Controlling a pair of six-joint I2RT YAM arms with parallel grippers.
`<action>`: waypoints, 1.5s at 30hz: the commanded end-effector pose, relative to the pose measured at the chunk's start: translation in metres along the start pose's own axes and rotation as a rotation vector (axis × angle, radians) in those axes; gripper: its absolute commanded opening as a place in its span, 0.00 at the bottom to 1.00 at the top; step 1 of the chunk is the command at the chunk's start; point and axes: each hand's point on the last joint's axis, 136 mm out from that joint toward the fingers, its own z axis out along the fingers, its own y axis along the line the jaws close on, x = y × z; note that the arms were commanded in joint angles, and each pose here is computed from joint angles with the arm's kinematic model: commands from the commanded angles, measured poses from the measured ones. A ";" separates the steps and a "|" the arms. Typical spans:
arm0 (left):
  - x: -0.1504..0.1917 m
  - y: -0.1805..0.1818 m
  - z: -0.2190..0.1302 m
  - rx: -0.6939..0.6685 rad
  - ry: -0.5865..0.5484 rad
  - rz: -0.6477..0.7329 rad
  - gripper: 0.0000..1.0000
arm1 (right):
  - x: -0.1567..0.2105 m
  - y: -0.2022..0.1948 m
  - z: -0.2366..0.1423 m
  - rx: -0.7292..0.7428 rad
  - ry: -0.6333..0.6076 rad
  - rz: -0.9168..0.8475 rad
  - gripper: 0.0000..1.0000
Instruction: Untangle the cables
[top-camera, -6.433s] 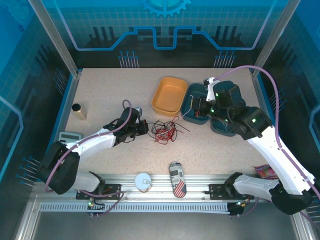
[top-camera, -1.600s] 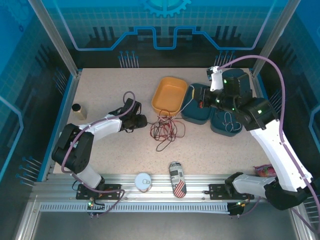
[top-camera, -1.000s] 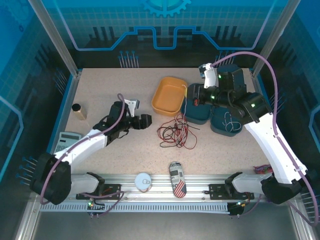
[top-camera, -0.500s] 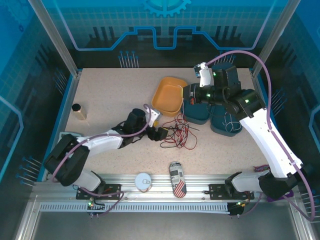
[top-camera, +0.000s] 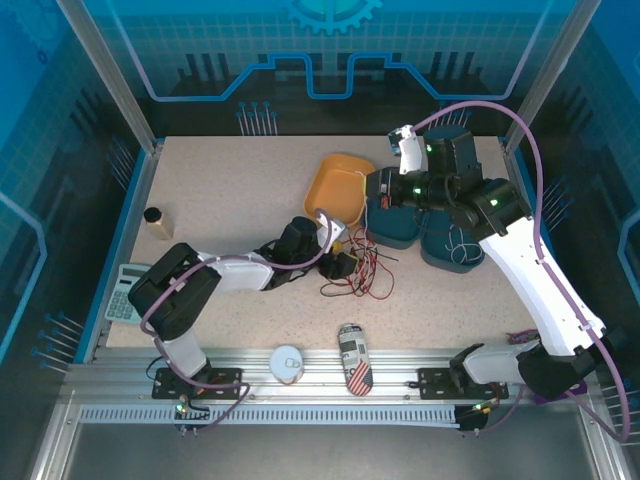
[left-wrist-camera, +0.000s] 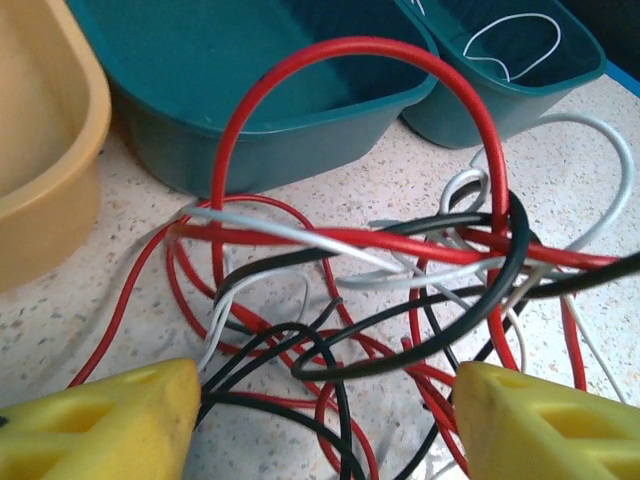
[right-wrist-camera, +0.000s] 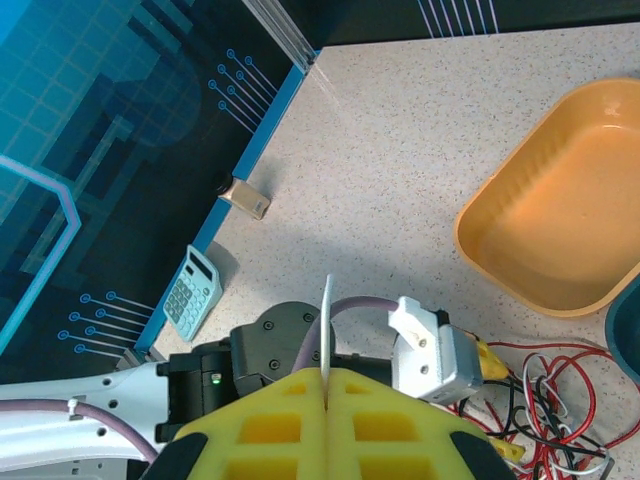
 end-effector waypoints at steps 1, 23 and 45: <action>-0.019 -0.003 0.009 0.006 -0.052 0.001 0.60 | -0.005 0.009 -0.006 -0.036 -0.023 -0.002 0.00; -0.023 0.051 -0.095 -0.448 -0.217 -0.230 0.00 | 0.006 0.009 -0.048 -0.002 -0.080 0.012 0.00; 0.072 0.171 -0.212 -0.911 -0.179 -0.693 0.00 | 0.006 -0.028 -0.024 0.126 0.022 0.035 0.00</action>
